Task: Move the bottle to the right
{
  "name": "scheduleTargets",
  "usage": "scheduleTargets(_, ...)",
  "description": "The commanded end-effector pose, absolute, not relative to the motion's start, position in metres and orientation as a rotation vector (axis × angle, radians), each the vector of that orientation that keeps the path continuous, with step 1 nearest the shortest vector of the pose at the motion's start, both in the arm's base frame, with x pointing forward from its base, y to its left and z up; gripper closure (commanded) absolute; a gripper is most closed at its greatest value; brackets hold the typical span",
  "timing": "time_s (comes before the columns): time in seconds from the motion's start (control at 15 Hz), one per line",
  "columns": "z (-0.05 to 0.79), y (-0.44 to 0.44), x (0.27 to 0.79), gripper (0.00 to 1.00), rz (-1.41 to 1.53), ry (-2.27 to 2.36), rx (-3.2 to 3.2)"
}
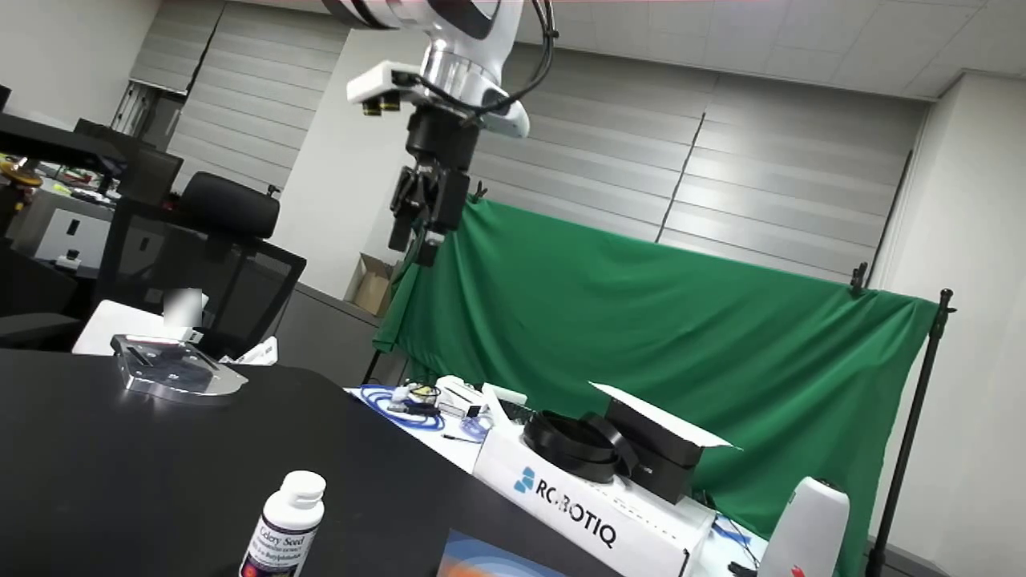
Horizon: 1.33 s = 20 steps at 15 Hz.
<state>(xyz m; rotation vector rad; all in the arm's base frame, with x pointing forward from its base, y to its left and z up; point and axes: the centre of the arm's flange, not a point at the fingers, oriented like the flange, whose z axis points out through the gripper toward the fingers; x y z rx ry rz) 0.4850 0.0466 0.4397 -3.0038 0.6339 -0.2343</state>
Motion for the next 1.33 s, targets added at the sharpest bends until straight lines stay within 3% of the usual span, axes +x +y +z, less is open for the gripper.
scheduleTargets(0.0, 0.386, 0.019, 0.499, 0.00, -0.143, 0.840, -2.983)
scheduleTargets(0.33, 0.321, -0.007, 0.476, 0.00, 0.066, 0.963, -3.020)
scheduleTargets(0.87, 0.326, -0.004, 0.480, 0.00, 0.024, 0.872, -3.023)
scheduleTargets(1.27, 0.269, 0.007, 0.493, 0.00, -0.144, 1.035, -3.019)
